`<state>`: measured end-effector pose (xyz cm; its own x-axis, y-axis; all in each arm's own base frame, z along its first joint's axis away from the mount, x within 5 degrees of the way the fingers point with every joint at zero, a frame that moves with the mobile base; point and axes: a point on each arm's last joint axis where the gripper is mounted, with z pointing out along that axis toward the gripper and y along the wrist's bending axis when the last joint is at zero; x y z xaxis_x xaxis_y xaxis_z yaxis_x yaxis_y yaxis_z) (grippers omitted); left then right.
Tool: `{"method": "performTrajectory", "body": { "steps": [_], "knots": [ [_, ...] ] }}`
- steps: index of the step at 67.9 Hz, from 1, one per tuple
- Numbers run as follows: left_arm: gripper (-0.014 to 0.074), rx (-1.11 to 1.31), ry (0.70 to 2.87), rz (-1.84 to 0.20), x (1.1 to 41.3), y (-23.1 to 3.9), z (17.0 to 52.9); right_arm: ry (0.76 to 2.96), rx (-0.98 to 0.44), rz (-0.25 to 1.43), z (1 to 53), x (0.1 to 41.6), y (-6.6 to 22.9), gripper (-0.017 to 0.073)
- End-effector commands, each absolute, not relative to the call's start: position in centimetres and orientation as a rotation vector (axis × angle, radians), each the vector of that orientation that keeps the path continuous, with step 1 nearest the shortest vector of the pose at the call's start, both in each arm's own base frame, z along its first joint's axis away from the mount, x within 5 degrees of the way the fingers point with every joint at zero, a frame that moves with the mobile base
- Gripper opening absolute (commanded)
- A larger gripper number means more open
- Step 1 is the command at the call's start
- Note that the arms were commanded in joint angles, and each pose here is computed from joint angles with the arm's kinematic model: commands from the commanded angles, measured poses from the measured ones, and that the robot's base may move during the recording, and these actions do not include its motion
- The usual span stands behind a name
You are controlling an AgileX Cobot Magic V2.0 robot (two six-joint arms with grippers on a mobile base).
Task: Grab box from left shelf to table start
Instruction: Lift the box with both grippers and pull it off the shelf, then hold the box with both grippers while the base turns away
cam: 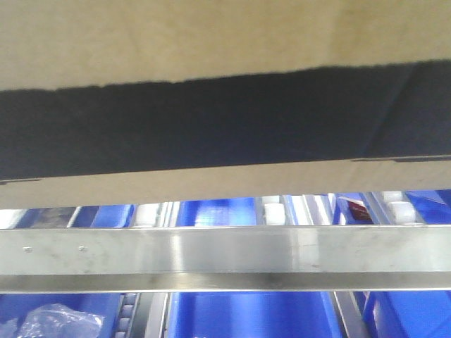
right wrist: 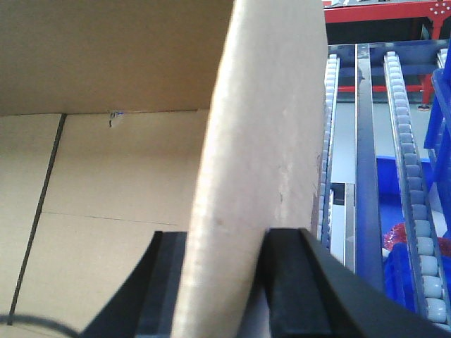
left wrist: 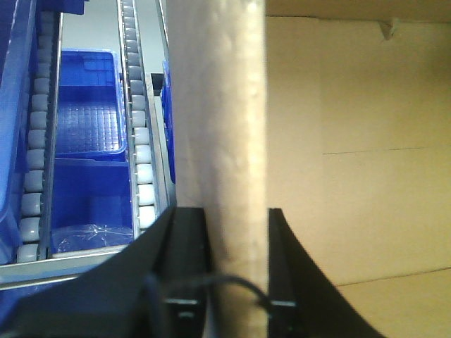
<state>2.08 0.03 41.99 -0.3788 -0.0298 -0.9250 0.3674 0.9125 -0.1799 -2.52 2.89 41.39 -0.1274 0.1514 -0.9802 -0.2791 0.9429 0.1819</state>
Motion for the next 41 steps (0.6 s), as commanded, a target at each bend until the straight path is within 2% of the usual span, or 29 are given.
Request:
{"method": "performTrajectory", "body": {
  "steps": [1, 41],
  "knots": [
    [-0.0092, 0.259, 1.668, -0.657, 1.15, -0.64, 45.14, 1.518, -0.068, 0.429, 43.39, -2.47, 2.93, 0.0057],
    [-0.0092, 0.260, 1.679, -0.654, 1.34, -0.77, 44.91, 1.518, -0.068, 0.429, 43.39, -2.47, 2.93, 0.0057]
  ]
}}
